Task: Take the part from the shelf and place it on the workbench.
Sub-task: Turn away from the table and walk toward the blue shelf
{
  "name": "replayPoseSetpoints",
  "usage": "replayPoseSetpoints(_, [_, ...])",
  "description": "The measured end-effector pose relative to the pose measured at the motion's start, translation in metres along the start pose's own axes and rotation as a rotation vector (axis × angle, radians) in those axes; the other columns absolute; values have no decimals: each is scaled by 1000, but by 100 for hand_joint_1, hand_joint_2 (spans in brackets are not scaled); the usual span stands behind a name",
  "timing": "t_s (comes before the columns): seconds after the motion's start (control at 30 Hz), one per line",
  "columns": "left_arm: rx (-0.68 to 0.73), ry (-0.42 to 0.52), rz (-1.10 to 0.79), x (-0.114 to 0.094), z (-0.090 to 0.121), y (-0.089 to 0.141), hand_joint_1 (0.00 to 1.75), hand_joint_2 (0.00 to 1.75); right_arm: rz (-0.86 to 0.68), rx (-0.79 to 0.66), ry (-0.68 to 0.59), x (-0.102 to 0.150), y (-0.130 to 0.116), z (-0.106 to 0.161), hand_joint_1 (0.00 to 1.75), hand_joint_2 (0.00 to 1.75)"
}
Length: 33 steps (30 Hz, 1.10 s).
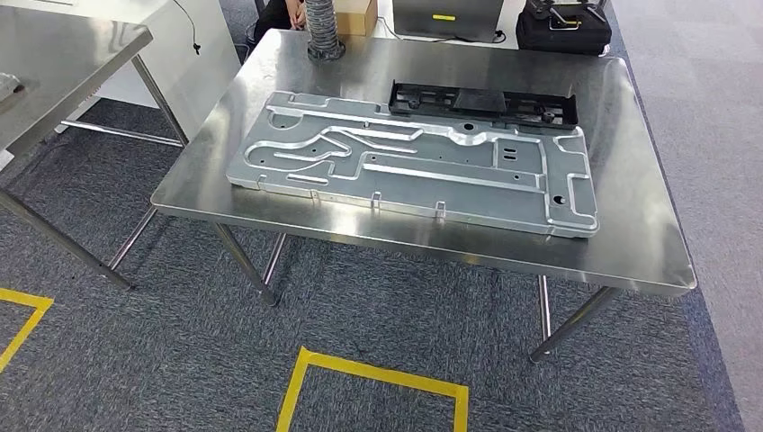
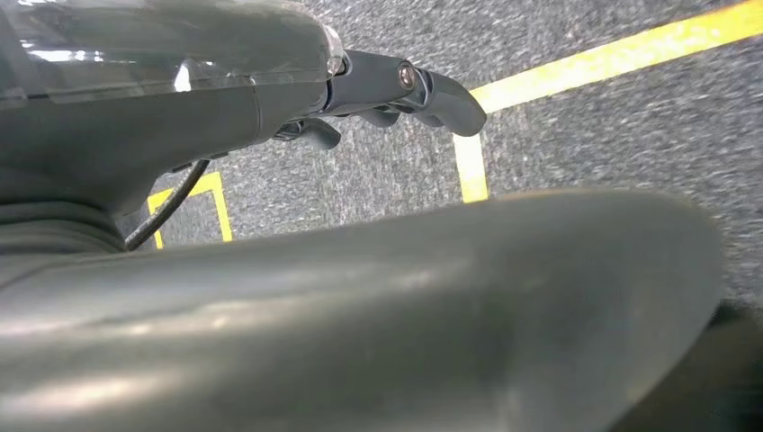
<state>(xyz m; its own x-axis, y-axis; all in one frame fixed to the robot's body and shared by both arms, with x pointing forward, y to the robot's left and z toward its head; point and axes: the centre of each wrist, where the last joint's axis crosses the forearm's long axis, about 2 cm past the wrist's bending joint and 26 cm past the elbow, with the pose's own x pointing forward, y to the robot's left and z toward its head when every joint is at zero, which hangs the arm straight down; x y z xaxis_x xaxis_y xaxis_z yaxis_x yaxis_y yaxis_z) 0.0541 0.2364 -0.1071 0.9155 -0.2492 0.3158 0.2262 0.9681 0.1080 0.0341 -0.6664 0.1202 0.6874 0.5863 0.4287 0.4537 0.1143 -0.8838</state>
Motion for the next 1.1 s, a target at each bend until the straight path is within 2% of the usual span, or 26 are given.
replayPoseSetpoints(0.3, [3,-11,-10,5,-1,2,0,0,-116,180,300,-10,100,76,0,0])
replayPoseSetpoints(0.43, [-3,-10,-22,5,-1,1,0,0,-208,320,449,2,146,121,0,0])
replayPoseSetpoints(0.6, [-4,-13,-28,10,-2,3,0,0,-296,475,561,24,184,167,0,0])
replayPoseSetpoints(0.77, [11,-31,-17,12,-3,6,0,0,-318,606,621,36,202,203,0,0])
replayPoseSetpoints(1.1, [20,-22,-26,13,-3,8,0,0,-346,721,665,53,218,227,0,0])
